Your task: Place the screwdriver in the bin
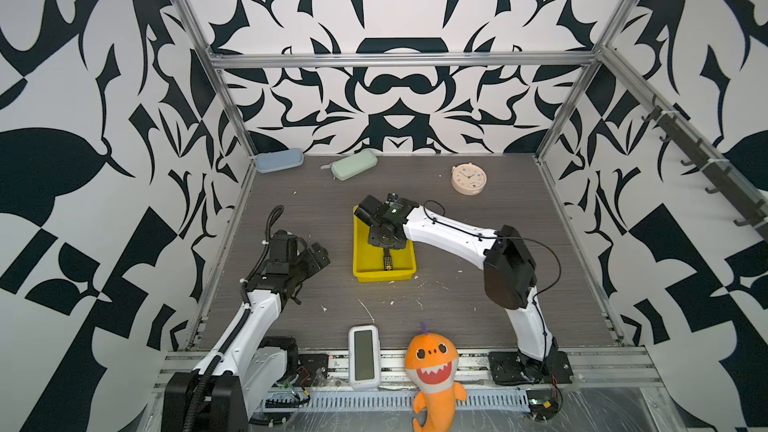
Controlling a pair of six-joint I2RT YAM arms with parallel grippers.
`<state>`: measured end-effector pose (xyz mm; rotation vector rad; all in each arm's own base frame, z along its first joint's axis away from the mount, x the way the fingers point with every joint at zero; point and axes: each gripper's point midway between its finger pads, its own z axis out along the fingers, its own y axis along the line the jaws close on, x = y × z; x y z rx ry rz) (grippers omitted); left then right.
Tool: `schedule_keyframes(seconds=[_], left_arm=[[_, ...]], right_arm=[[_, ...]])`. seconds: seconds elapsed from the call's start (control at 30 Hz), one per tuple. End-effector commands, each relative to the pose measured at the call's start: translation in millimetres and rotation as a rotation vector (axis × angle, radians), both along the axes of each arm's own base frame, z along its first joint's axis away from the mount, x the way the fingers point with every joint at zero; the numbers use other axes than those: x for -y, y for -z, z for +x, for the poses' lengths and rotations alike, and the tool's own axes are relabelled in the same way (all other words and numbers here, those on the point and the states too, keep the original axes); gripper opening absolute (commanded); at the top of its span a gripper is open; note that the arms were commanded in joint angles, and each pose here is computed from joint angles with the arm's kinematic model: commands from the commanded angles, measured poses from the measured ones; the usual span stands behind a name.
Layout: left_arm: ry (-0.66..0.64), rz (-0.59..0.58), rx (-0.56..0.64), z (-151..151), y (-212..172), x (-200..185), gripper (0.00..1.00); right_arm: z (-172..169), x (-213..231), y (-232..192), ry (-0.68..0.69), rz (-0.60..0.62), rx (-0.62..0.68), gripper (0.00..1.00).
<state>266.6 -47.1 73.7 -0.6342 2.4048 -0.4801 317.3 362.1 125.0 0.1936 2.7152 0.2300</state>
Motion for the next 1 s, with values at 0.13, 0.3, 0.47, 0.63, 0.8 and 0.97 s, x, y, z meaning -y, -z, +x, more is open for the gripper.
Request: schedule_keyframes(seconds=[0.13,0.3,0.47,0.63,0.8,0.97], left_arm=[[0.001,-0.019,-0.004,0.0,-3.4,2.4,0.99],[0.003,-0.024,0.002,-0.1,-3.2,3.3,0.99],[0.004,-0.023,-0.016,0.2,-1.1,3.5,0.99],[-0.004,-0.019,-0.011,-0.1,-1.2,2.1,0.99],[-0.004,-0.019,-0.011,-0.1,-0.9,2.0,0.99],[0.002,-0.024,-0.013,0.6,-0.3,3.6,0.99]], right_arm=[[-5.4,62.9,-86.4,0.033,-0.054,0.227,0.40],[-5.9,136.8,-139.9,0.193,-0.112,0.492,0.46],[-14.2,174.7,-142.8,0.188,-0.033,0.801,1.00],[-25.3,208.7,-133.2,0.113,-0.193,1.011,1.00],[-18.8,224.2,-89.7,-0.240,-0.640,1.005,1.00],[-2.4,273.9,-45.8,-0.235,-0.673,0.908,1.00]])
